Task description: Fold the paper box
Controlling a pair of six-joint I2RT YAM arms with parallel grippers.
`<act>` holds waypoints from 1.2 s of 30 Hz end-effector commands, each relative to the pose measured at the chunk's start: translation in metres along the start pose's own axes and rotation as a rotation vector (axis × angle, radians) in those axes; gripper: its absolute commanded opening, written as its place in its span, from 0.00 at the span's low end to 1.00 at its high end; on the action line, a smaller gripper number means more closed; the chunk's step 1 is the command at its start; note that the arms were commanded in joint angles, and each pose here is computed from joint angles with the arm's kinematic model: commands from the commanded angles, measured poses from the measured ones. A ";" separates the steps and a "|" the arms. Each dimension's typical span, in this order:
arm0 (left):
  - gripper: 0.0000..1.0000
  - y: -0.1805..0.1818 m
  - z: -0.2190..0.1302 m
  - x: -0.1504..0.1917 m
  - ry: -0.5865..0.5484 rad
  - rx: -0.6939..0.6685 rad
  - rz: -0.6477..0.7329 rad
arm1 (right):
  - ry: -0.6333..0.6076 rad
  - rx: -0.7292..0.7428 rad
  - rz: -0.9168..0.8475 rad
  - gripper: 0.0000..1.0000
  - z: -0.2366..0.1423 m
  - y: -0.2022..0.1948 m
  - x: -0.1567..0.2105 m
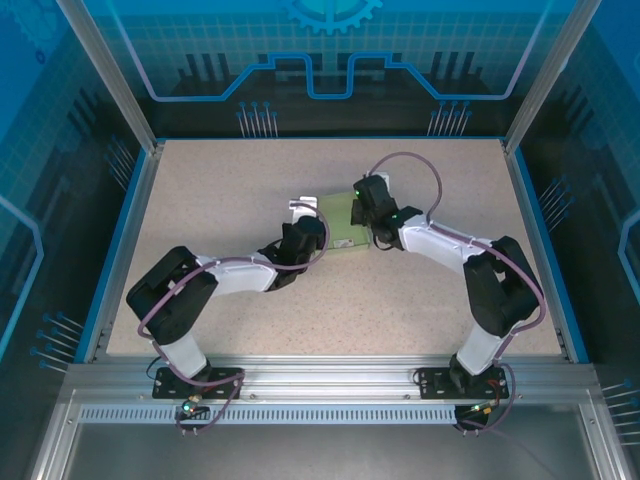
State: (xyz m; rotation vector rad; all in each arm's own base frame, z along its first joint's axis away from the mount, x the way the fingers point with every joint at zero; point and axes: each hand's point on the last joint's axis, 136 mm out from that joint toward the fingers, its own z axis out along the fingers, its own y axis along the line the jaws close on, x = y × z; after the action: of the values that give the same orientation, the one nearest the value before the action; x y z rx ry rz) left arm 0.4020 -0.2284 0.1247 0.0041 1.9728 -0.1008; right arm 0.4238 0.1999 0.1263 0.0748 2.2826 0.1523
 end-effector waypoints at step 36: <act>0.06 -0.018 -0.050 0.049 -0.122 0.066 0.112 | -0.245 -0.064 0.000 0.00 -0.038 0.001 0.071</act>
State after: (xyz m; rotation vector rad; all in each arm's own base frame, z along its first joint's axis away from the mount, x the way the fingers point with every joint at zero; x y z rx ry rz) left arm 0.3419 -0.2377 0.0926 0.1317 1.8584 -0.0513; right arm 0.3596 0.1984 0.1034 0.0729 2.0178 0.1785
